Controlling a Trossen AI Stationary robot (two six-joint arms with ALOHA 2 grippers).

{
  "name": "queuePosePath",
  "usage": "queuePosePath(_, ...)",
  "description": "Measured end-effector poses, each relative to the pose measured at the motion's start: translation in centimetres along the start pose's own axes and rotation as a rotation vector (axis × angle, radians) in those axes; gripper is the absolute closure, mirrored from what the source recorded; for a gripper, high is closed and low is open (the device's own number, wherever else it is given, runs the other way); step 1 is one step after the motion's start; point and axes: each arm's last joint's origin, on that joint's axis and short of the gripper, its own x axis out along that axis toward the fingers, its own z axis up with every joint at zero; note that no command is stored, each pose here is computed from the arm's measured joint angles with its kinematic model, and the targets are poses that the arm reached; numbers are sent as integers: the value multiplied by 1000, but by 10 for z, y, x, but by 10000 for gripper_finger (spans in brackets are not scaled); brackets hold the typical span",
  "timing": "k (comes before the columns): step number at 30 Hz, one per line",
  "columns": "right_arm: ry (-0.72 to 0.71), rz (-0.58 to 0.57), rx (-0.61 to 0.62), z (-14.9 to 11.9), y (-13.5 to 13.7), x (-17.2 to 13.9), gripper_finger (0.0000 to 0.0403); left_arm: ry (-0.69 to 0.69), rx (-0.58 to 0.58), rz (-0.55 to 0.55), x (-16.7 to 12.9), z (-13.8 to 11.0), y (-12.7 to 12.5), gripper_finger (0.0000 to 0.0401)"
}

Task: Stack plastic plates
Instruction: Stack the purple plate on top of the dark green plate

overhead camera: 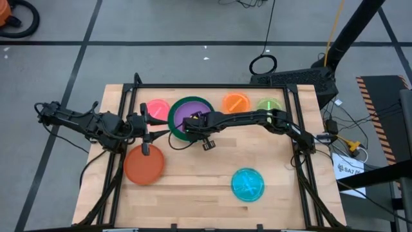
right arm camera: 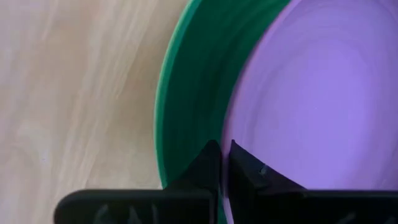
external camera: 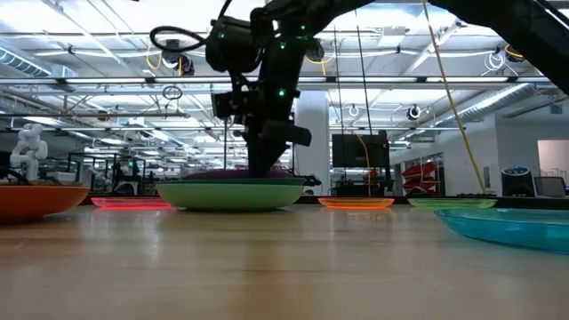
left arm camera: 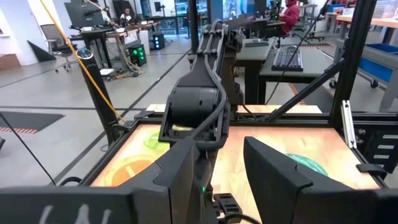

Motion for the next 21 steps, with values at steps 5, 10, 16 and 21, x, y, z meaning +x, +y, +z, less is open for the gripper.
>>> queuePosePath(5,-18,-12,16,0,-3,0,391,0,0,0,0,0,0,254)
queuePosePath(10,-51,-31,18,4,-5,0,374,4,2,0,0,0,0,254)
queuePosePath(16,-65,-40,35,5,-6,-1,332,13,4,0,0,-1,0,254)
queuePosePath(21,-22,-72,62,2,-6,-1,299,35,-19,1,0,-4,0,254)
